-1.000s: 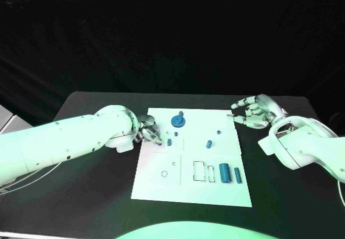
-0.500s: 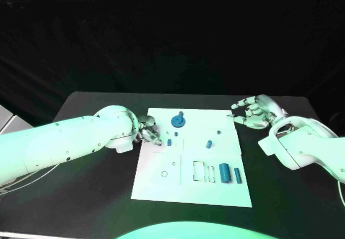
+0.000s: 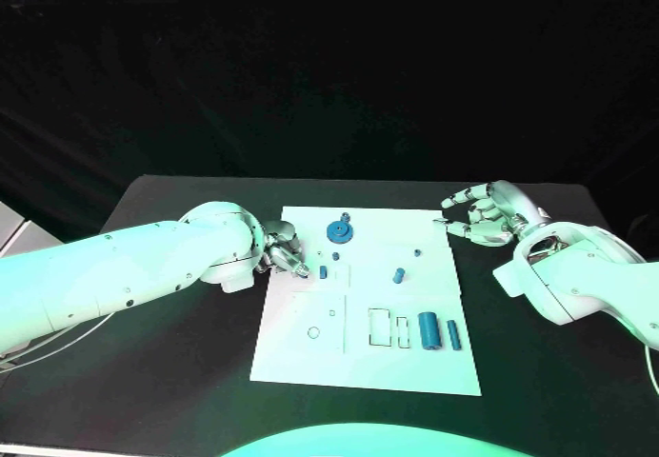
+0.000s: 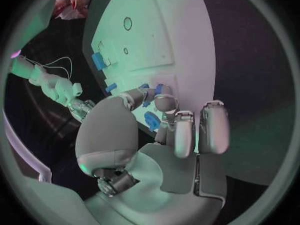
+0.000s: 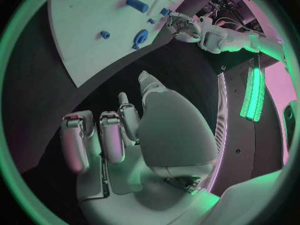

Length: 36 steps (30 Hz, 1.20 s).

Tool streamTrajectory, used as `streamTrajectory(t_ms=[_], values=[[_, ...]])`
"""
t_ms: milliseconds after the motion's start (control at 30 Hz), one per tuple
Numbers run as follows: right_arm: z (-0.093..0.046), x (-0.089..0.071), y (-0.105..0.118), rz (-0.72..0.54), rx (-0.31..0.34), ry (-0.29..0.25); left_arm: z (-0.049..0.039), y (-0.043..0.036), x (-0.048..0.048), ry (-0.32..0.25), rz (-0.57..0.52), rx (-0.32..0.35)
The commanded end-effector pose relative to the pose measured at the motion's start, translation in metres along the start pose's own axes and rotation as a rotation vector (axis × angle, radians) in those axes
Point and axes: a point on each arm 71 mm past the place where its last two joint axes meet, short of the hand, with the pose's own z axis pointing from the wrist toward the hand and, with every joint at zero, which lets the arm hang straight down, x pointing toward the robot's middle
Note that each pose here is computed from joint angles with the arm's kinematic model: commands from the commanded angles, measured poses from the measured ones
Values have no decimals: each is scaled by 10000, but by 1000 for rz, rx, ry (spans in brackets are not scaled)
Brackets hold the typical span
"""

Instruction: Assemble the parts on the task board

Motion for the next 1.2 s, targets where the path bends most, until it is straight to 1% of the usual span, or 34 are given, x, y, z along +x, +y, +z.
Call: streamTrajectory(t_ms=[33,467,1200], values=[[-5,8,10,-4,-12,8,13,-8,60,38,-49,6],[-5,6,7,-5,-11,8,23,20,36,23,-89,2],[-1,3,2,-5,-10,6,39,68,5,7,-91,-17]])
